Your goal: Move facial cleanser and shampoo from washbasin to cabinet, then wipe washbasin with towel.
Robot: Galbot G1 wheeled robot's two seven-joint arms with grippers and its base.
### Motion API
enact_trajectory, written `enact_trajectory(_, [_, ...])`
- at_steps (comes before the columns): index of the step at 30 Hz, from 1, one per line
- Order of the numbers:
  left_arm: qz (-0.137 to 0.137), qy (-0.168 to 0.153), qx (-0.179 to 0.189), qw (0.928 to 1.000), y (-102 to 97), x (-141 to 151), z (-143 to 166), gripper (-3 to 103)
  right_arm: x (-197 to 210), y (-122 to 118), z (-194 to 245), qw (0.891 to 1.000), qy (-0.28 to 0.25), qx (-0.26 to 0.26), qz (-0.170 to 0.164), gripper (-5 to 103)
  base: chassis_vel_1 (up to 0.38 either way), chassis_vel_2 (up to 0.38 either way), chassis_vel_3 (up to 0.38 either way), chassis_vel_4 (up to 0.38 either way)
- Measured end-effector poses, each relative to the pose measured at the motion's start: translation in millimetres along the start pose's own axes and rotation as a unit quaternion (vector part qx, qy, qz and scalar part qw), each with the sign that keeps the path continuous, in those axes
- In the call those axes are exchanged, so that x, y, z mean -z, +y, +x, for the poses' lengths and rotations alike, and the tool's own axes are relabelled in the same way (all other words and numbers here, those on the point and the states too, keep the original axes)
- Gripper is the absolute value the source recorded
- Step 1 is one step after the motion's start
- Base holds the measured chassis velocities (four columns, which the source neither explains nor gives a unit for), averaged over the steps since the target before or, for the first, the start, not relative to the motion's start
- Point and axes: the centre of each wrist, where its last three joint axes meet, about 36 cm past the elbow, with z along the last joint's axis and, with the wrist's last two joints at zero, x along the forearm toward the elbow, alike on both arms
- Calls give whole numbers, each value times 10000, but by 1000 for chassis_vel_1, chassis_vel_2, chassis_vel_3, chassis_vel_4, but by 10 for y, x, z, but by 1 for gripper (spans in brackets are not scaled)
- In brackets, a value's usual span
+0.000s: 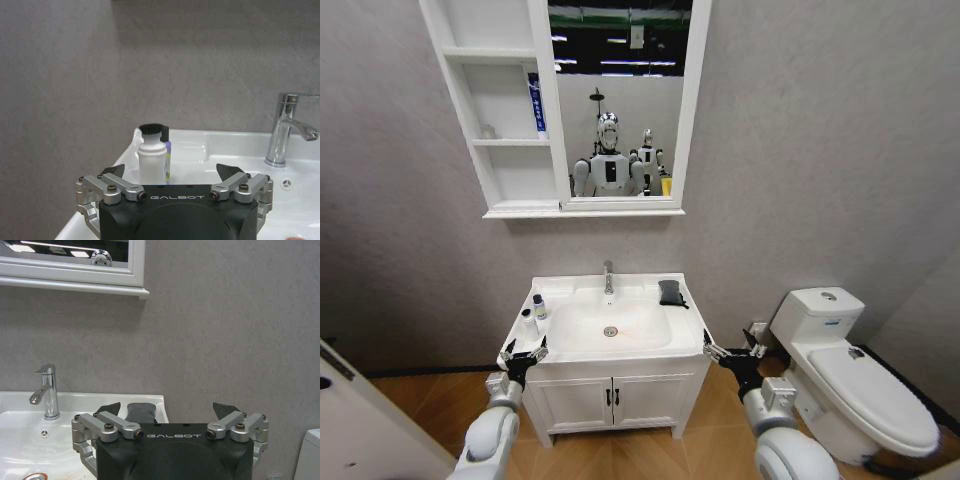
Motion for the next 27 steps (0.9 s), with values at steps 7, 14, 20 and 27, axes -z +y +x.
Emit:
enact_trajectory(7, [-43, -47, 70, 10000, 110, 52, -400, 100, -22, -29, -104, 10000, 22, -8, -7, 100, 0, 0, 0, 0])
enact_trajectory(14, [-31, 156, 66, 9999, 141, -20, -423, 86, -40, -31, -164, 10000, 19, -31, -9, 100, 0, 0, 0, 0])
enact_trajectory(20, [-6, 217, 16, 9998, 125, -73, -426, 70, -57, -27, -169, 10000, 28, -56, 51, 100, 0, 0, 0, 0])
enact_trajectory(27, [90, 147, 8, 9999, 86, -3, -400, 37, -104, 11, -151, 9999, 48, -52, 93, 100, 0, 0, 0, 0])
